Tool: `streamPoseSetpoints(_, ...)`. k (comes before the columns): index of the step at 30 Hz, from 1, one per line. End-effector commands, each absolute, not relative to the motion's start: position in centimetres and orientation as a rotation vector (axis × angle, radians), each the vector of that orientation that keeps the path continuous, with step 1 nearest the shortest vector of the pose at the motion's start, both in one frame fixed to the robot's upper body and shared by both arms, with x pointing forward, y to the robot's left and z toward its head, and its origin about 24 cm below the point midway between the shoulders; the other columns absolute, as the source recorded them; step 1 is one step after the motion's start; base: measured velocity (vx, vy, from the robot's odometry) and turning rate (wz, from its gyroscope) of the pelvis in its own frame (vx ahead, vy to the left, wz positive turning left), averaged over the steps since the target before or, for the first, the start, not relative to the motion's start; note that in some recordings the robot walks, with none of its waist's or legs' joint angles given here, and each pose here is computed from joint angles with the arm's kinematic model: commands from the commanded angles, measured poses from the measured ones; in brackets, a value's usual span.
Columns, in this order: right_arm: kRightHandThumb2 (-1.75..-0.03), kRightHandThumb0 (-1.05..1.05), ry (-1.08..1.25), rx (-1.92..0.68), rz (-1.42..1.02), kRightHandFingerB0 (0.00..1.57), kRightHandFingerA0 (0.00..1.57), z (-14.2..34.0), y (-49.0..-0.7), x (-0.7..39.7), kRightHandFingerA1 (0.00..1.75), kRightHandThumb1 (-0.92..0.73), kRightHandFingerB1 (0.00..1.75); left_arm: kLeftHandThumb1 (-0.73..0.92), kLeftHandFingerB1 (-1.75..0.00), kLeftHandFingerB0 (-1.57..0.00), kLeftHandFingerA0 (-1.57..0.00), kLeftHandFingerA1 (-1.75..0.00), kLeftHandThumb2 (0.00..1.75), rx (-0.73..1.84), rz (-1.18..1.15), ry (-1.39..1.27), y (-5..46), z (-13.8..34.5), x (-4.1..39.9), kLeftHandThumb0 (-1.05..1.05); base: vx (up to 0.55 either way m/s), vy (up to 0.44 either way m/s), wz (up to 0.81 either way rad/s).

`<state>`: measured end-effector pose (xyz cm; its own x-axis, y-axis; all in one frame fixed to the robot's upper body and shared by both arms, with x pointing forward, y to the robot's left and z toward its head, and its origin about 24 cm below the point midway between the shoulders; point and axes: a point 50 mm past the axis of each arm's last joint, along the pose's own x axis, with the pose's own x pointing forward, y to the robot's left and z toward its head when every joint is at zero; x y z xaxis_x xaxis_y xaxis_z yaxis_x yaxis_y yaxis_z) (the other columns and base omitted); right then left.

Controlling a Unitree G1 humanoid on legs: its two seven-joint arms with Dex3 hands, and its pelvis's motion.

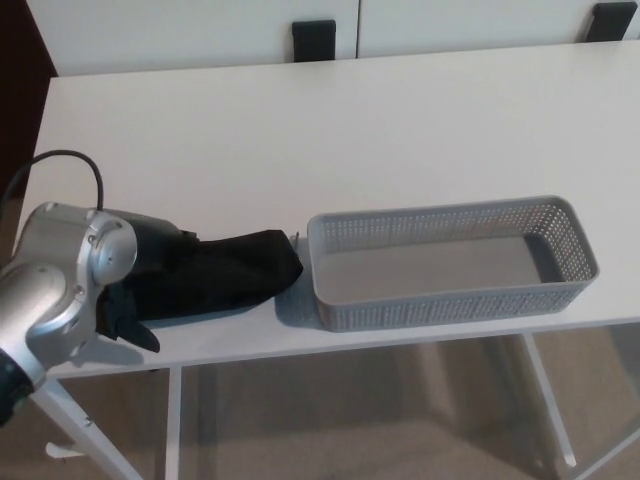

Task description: The robot walk towards a table in front and pick up a black pencil case on the left hand side and put the pencil case into a small container on the right hand side

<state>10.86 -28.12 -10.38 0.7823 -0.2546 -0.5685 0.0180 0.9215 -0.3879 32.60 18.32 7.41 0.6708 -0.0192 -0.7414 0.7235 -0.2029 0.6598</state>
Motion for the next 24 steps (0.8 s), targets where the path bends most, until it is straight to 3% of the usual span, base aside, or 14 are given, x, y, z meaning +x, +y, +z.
streamPoseSetpoints(1,-0.59,-0.24,0.668,-0.381,-0.160,0.37,0.49,-10.1,-29.0,11.0,0.40,-0.66,0.38,0.73,-1.44,-0.43,-0.64,-1.75,0.46,1.406,-0.494,-0.006,18.8,3.3,29.4,-0.04,0.00,0.000,0.00)
streamPoseSetpoints(5,-0.60,-0.23,0.671,-0.369,-0.152,0.37,0.49,-10.2,-28.9,10.7,0.42,-0.67,0.40,0.71,-1.48,-0.44,-0.58,-1.75,0.43,1.391,-0.482,-0.028,19.1,3.5,29.2,-0.02,0.00,0.000,0.00)
streamPoseSetpoints(7,-0.60,-0.23,0.670,-0.373,-0.147,0.38,0.49,-10.2,-28.9,10.7,0.42,-0.67,0.39,0.69,-1.43,-0.45,-0.67,-1.73,0.44,1.382,-0.477,-0.037,19.2,3.5,29.2,-0.08,0.00,0.000,0.00)
streamPoseSetpoints(10,-0.60,-0.23,0.671,-0.382,-0.141,0.38,0.50,-10.2,-28.8,10.7,0.41,-0.67,0.39,0.73,-1.44,-0.46,-0.68,-1.75,0.46,1.370,-0.473,-0.061,19.1,3.4,29.0,-0.07,0.00,0.000,0.00)
streamPoseSetpoints(11,-0.60,-0.23,0.668,-0.382,-0.139,0.38,0.51,-10.2,-28.8,10.7,0.42,-0.67,0.40,0.71,-1.43,-0.46,-0.61,-1.72,0.46,1.366,-0.476,-0.064,19.2,3.4,28.9,-0.05,0.00,0.000,0.00)
streamPoseSetpoints(13,-0.60,-0.23,0.660,-0.373,-0.137,0.38,0.50,-10.1,-28.7,10.9,0.43,-0.67,0.40,0.66,-1.40,-0.48,-0.63,-1.69,0.48,1.359,-0.478,-0.075,19.2,3.5,28.7,-0.06,0.00,0.000,0.00)
streamPoseSetpoints(19,-0.60,-0.24,0.650,-0.397,-0.131,0.42,0.53,-10.0,-28.7,11.4,0.44,-0.67,0.42,0.68,-1.48,-0.42,-0.54,-1.75,0.47,1.317,-0.443,-0.087,19.6,4.9,29.3,-0.03,0.00,0.000,0.00)
streamPoseSetpoints(24,-0.60,-0.23,0.646,-0.405,-0.132,0.45,0.56,-10.0,-28.7,11.8,0.45,-0.67,0.42,0.67,-1.52,-0.44,-0.60,-1.75,0.48,1.301,-0.375,-0.150,20.8,7.9,30.1,0.00,0.00,0.000,0.00)
